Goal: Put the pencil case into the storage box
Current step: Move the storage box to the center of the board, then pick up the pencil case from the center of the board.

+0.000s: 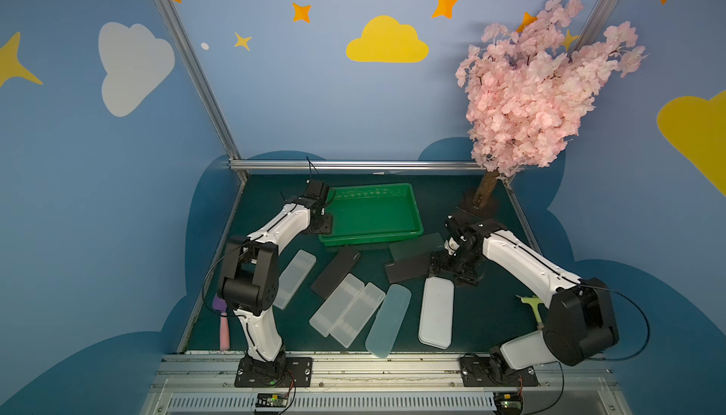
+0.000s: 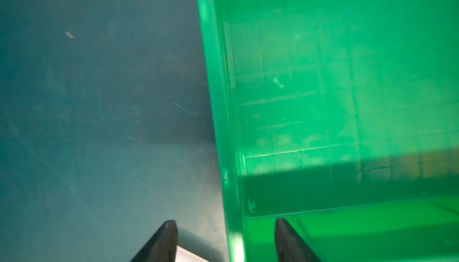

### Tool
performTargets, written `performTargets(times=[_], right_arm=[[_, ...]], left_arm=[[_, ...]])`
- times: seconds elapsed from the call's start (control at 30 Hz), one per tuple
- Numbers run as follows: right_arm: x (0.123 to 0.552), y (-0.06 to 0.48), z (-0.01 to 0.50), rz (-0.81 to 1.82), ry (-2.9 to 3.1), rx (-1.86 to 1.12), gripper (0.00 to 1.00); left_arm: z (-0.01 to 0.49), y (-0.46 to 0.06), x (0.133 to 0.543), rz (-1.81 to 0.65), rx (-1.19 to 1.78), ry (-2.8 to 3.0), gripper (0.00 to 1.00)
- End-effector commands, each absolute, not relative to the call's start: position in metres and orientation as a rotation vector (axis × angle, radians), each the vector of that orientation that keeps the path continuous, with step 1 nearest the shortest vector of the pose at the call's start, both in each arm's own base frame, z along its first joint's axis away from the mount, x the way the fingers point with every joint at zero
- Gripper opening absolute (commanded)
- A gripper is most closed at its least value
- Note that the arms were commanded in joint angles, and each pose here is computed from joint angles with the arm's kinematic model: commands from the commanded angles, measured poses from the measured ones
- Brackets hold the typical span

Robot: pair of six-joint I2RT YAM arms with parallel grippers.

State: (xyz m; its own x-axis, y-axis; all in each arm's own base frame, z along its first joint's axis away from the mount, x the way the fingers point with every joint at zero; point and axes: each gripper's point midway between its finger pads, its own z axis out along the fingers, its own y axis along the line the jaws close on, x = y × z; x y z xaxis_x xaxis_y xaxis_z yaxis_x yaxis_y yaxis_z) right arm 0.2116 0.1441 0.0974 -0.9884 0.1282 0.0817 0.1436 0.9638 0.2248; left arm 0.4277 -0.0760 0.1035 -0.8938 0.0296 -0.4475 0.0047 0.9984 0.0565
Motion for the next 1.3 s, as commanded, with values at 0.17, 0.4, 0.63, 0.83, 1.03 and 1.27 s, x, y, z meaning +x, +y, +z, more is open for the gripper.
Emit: performTargets(times=[0.17, 0.4, 0.63, 0.83, 1.03, 1.27], right_arm=[[0.195, 0.136, 0.097, -0.303, -3.035, -0.342, 0.98], [0.186, 0.143, 0.087, -0.328, -2.958, -0.381, 0.99], [0.167, 0.149, 0.075, -0.441, -2.905, -0.416, 0.99], [0.156, 0.15, 0.069, -0.539, -2.872, -0.451, 0.98], [0.149, 0.14, 0.06, -0.57, -2.841, -0.514, 0.98], [0.146, 0.127, 0.053, -0.612, -2.827, -0.625, 0.96]], left_arm=[[0.146, -0.064, 0.41, 0.109, -0.032, 2.642, 0.69], [0.13, -0.1, 0.36, -0.214, 0.024, 2.786, 0.61], [0.13, -0.198, 0.289, -0.834, 0.158, 2.902, 0.5], [0.146, -0.278, 0.238, -1.321, 0.318, 2.913, 0.45], [0.139, -0.331, 0.226, -1.559, 0.401, 2.936, 0.44], [0.112, -0.389, 0.215, -1.582, 0.562, 3.048, 0.51]])
